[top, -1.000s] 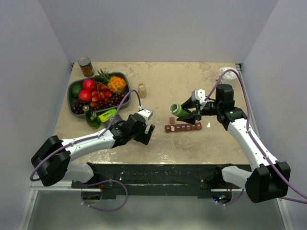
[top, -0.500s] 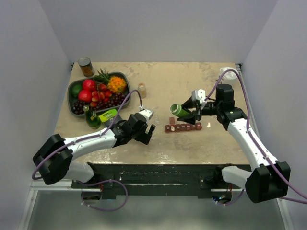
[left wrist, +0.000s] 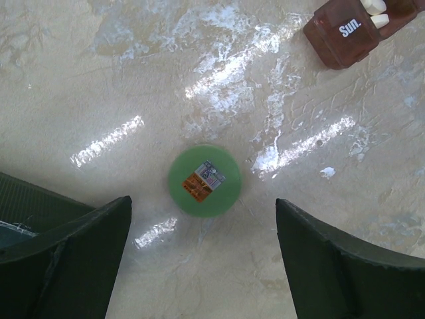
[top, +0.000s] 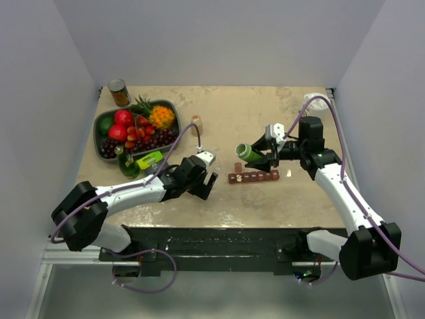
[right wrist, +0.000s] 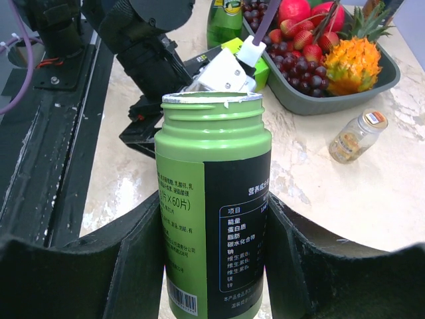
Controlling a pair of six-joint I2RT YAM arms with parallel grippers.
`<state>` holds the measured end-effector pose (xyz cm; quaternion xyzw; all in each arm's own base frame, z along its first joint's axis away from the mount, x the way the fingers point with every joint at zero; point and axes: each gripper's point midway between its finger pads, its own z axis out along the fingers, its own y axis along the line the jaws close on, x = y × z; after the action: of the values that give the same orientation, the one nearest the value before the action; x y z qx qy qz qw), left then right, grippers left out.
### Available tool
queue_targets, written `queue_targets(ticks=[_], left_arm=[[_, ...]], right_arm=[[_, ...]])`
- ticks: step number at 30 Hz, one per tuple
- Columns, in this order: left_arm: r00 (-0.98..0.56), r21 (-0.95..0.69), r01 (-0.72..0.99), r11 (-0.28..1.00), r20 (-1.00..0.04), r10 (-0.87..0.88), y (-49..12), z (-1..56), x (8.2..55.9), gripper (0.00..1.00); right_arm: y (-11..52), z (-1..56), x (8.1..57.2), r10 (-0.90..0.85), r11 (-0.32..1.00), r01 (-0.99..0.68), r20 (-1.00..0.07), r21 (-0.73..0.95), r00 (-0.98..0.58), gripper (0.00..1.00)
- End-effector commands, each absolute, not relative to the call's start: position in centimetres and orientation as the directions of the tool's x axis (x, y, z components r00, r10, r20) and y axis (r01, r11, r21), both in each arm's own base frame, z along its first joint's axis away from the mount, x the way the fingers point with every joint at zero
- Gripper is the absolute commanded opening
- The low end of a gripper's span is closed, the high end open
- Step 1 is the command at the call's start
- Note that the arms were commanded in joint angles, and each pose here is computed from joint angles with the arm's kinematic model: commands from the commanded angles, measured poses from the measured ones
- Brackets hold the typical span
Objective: Sort the pills into containers
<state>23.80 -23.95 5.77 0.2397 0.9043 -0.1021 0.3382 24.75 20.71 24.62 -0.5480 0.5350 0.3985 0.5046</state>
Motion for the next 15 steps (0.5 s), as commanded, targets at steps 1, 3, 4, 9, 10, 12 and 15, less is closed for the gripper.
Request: queue_targets(ticks=[1, 3, 4, 9, 10, 12, 15], left_arm=[[-0.615, -0.008, 0.515, 0.857, -0.7, 0.363, -25.3, 7.0, 25.3, 0.93], [-0.617, -0.005, 0.514, 0.858, -0.696, 0.367, -25.5, 6.8, 25.5, 0.93], [-0.617, -0.006, 0.52, 0.854, -0.694, 0.37, -25.6, 6.7, 25.5, 0.93], [-0.632, -0.016, 0.539, 0.842, -0.668, 0.393, -26.3, 5.7, 25.4, 0.89], [-0.637, -0.017, 0.54, 0.841, -0.662, 0.396, -26.3, 5.4, 25.3, 0.88], [-0.646, -0.01, 0.54, 0.842, -0.646, 0.407, -26.3, 4.9, 25.4, 0.84], [-0.652, -0.001, 0.537, 0.843, -0.634, 0.415, -26.2, 4.4, 25.4, 0.76]], right_arm=[[20.9, 25.3, 24.3, -0.156, 0.047, -0.986, -0.976, -0.161, 0.152, 0.0], [20.9, 25.3, 24.3, -0.158, 0.048, -0.986, -0.976, -0.159, 0.15, 0.0], [20.8, 25.3, 24.4, -0.157, 0.049, -0.986, -0.976, -0.161, 0.151, 0.0], [20.9, 25.3, 24.3, -0.157, 0.048, -0.986, -0.976, -0.161, 0.152, 0.0], [20.8, 25.3, 24.4, -0.158, 0.051, -0.985, -0.975, -0.163, 0.153, 0.0], [20.8, 25.3, 24.4, -0.159, 0.051, -0.985, -0.975, -0.163, 0.153, 0.0], [20.8, 25.3, 24.4, -0.158, 0.049, -0.985, -0.975, -0.164, 0.154, 0.0]])
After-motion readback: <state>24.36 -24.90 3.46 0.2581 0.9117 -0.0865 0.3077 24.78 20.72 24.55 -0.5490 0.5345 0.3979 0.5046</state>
